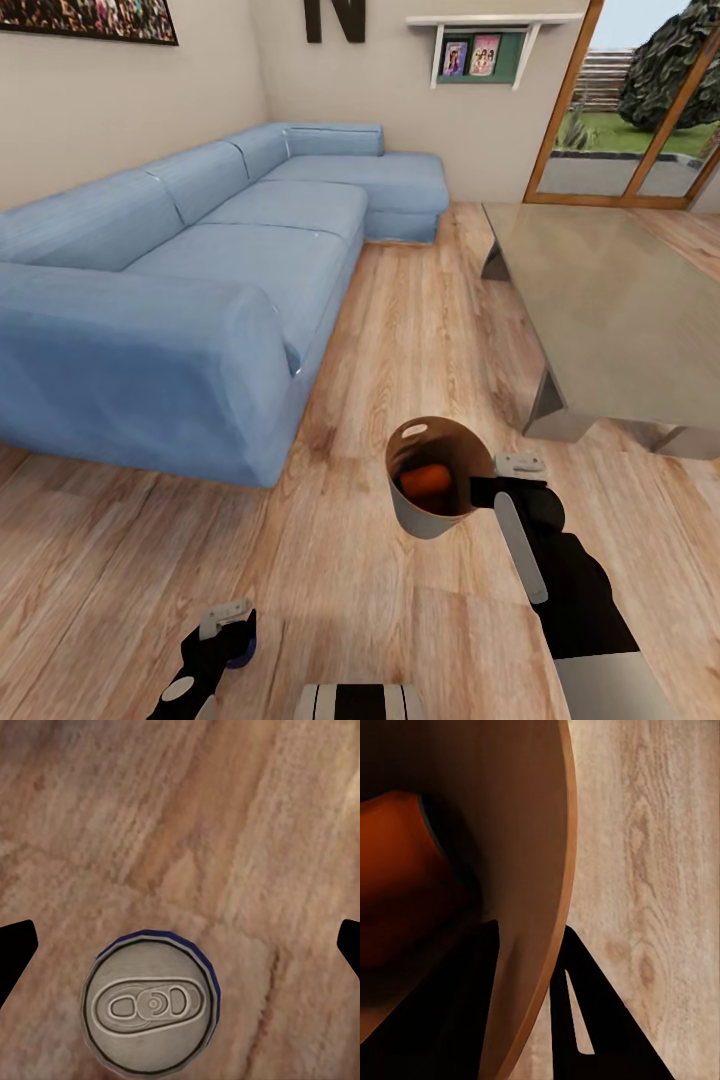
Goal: Put the three can of soda from the living room inside the tash can in the kitchen.
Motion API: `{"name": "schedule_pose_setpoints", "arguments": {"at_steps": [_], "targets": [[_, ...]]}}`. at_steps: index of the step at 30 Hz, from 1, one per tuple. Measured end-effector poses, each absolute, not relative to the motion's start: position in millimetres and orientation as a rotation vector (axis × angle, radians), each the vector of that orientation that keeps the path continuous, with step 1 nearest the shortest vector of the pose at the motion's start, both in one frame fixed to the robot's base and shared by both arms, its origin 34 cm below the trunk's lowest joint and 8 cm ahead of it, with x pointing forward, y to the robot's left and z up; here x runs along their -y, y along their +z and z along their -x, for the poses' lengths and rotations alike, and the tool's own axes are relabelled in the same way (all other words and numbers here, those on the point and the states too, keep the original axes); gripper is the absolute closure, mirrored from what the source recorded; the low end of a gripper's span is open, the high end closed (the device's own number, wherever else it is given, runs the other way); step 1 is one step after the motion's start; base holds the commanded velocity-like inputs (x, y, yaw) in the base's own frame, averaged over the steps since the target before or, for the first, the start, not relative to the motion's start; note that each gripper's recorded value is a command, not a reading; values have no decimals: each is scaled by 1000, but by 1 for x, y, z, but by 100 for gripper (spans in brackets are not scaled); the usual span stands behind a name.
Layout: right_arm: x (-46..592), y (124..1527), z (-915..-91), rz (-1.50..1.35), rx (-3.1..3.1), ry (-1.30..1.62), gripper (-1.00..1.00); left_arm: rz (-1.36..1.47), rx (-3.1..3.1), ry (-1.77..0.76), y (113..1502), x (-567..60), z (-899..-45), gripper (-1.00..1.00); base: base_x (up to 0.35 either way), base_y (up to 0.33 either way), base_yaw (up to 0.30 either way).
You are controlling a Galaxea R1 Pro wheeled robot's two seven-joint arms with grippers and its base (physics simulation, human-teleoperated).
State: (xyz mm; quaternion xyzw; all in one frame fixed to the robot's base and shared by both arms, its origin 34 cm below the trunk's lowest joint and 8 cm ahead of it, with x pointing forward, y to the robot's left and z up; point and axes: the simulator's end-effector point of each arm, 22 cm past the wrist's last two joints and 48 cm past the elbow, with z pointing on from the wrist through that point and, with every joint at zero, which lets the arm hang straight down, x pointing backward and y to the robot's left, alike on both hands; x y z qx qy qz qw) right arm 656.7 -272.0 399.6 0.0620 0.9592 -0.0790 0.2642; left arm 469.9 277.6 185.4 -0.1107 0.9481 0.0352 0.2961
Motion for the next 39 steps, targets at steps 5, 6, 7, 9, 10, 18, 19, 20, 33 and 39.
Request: {"name": "schedule_pose_setpoints", "arguments": {"at_steps": [5, 6, 7, 9, 10, 18, 19, 20, 33, 39], "targets": [[272, 388, -654, -168, -2597, -211, 100, 295, -2525, 94, 175, -278, -466, -100, 0, 0, 0], [272, 386, -653, -167, -2601, -213, 100, 295, -2529, 95, 173, -278, -465, -100, 0, 0, 0], [272, 383, -653, -167, -2605, -214, 100, 295, -2534, 96, 171, -278, -463, -100, 0, 0, 0], [272, 381, -652, -166, -2610, -215, 100, 295, -2538, 96, 170, -278, -462, -100, 0, 0, 0], [272, 381, -652, -167, -2608, -213, 100, 295, -2538, 96, 170, -278, -462, -100, 0, 0, 0], [272, 376, -651, -166, -2617, -216, 100, 295, -2546, 98, 167, -278, -459, -100, 0, 0, 0], [272, 375, -651, -166, -2618, -215, 100, 295, -2547, 98, 166, -278, -458, -100, 0, 0, 0], [272, 374, -651, -166, -2620, -215, 100, 295, -2549, 98, 165, -278, -458, -100, 0, 0, 0], [272, 365, -649, -165, -2635, -217, 100, 295, -2565, 101, 159, -277, -452, -100, 0, 0, 0], [272, 366, -649, -166, -2632, -218, 100, 295, -2566, 100, 159, -277, -452, -100, 0, 0, 0]]}}
